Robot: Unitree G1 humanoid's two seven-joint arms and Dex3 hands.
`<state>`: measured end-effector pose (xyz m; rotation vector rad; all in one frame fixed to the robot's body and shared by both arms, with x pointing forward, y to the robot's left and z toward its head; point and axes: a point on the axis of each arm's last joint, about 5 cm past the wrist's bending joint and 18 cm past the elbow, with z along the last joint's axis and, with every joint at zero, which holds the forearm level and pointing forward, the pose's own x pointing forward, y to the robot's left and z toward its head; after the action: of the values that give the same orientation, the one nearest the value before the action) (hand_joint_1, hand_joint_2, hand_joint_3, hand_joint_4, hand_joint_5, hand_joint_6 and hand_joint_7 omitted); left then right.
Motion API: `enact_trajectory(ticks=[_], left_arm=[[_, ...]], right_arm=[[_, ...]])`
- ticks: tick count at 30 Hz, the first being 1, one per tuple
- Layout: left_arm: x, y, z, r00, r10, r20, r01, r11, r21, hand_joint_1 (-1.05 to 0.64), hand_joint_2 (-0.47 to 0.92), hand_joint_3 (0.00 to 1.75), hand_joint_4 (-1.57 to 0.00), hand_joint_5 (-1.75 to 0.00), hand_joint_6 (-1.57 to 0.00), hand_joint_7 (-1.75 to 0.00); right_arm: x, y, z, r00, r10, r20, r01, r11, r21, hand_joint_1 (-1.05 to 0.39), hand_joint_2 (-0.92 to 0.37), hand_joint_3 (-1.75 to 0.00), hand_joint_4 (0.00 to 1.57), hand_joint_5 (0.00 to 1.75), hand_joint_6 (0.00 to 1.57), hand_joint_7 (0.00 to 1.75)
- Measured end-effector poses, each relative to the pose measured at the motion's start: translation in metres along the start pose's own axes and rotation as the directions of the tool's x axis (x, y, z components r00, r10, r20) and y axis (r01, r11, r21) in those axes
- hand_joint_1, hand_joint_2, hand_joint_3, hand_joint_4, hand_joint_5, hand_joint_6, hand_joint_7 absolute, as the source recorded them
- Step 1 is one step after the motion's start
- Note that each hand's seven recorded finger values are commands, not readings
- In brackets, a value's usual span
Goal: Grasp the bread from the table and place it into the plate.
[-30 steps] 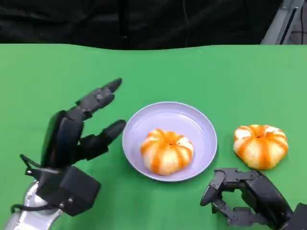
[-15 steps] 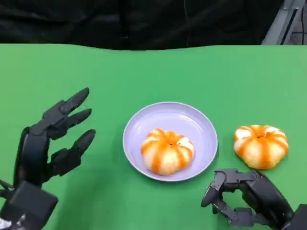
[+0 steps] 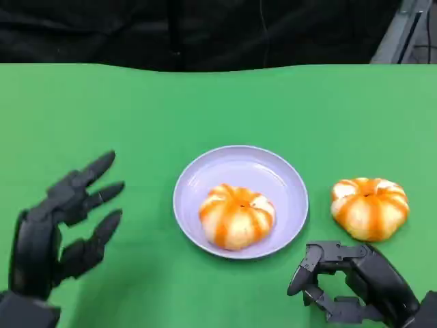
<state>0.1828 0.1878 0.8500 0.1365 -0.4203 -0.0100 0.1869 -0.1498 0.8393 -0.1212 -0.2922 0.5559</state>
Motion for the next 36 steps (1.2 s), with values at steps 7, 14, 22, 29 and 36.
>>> enact_trajectory(ticks=[7,14,22,29,36], left_arm=[[-0.018,-0.006,-0.004,0.997,-0.039,-0.061,0.038,0.999,-0.012,-0.55,0.92,0.42,-0.94,-0.03,-0.68,-0.01],[-0.023,-0.014,-0.006,0.995,-0.067,-0.077,0.065,0.998,-0.025,-0.53,0.92,0.41,-0.97,-0.03,-0.68,-0.01],[-0.028,-0.021,-0.006,0.989,-0.120,-0.087,0.115,0.991,-0.066,-0.32,0.92,0.17,-0.96,-0.01,-0.78,-0.03],[-0.030,-0.026,-0.006,0.975,-0.206,-0.078,0.206,0.978,-0.010,-0.07,0.92,0.07,-1.03,-0.03,-1.04,-0.10],[-0.027,-0.024,-0.009,0.966,-0.245,-0.082,0.247,0.969,0.008,0.07,0.92,0.24,-1.24,-0.12,-1.30,-0.16]], right_arm=[[0.000,0.0000,0.000,1.000,0.001,-0.001,-0.001,1.000,0.001,-0.15,-0.72,-0.78,0.75,1.60,0.83,1.11],[-0.001,0.0000,0.000,1.000,0.000,-0.002,0.000,1.000,0.002,-0.13,-0.73,-0.77,0.75,1.59,0.84,1.11],[-0.001,0.0000,0.000,1.000,0.000,-0.002,0.000,1.000,0.002,-0.14,-0.72,-0.78,0.75,1.60,0.84,1.11],[0.000,-0.0001,0.000,1.000,-0.001,-0.001,0.001,1.000,0.002,-0.14,-0.71,-0.79,0.75,1.60,0.84,1.12],[0.000,-0.0004,0.001,1.000,-0.001,0.006,0.001,1.000,-0.002,-0.12,-0.71,-0.80,0.75,1.60,0.84,1.13]])
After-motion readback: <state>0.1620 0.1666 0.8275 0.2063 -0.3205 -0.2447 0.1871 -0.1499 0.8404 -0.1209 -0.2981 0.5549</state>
